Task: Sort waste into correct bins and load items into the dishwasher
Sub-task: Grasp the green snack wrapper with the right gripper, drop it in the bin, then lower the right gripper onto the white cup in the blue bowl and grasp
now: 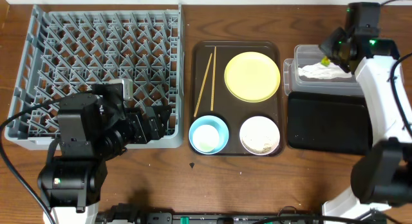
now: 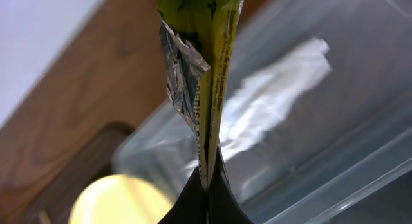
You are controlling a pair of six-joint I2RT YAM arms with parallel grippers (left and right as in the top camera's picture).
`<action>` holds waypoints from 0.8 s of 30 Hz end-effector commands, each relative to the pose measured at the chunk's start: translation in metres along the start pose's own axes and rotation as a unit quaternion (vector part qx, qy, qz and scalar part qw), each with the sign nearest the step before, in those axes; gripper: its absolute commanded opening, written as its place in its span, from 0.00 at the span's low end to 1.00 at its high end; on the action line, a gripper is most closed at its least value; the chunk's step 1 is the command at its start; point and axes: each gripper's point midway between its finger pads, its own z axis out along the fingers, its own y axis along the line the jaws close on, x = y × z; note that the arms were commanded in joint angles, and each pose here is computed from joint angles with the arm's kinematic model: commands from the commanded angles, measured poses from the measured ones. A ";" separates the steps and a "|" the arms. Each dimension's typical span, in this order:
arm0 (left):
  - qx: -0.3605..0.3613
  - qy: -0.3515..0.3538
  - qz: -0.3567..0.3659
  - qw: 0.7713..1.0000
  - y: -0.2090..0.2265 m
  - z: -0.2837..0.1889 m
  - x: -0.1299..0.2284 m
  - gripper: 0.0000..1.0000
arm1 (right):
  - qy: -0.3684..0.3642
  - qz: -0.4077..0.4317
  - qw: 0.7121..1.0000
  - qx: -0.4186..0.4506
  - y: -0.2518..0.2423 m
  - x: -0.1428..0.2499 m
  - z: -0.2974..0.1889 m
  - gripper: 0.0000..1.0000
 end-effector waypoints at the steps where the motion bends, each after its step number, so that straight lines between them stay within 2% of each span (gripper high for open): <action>1: 0.005 -0.012 0.005 1.000 -0.005 -0.006 -0.007 0.93 | 0.025 0.045 0.998 0.030 -0.024 0.004 0.022 0.21; 2: 0.005 -0.012 0.005 1.000 -0.005 -0.006 -0.007 0.93 | 0.028 0.046 0.998 0.028 -0.025 0.005 0.022 0.38; 3: 0.005 -0.012 0.005 1.000 -0.005 -0.006 -0.007 0.93 | 0.029 0.046 0.998 0.028 -0.025 0.004 0.022 0.45; 5: 0.005 -0.012 0.004 1.000 -0.005 -0.006 -0.007 0.93 | 0.029 0.045 0.998 0.024 -0.022 0.005 0.020 0.52; 8: 0.005 -0.012 0.005 1.000 -0.005 -0.006 -0.007 0.93 | 0.033 0.007 0.999 -0.005 -0.004 0.012 0.009 0.52; 14: 0.005 -0.012 0.004 1.000 -0.005 -0.006 -0.007 0.93 | 0.007 -0.136 0.988 -0.078 0.046 0.026 -0.030 0.54; 17: 0.005 -0.012 0.005 1.000 -0.005 -0.006 -0.007 0.93 | 0.004 -0.248 0.955 -0.162 0.089 0.048 -0.058 0.55; 20: 0.005 -0.012 0.004 1.000 -0.005 -0.006 -0.007 0.93 | 0.022 -0.350 0.899 -0.262 0.131 0.092 -0.091 0.59; 24: 0.005 -0.012 0.005 1.000 -0.005 -0.006 -0.007 0.93 | 0.051 -0.391 0.870 -0.297 0.154 0.140 -0.108 0.63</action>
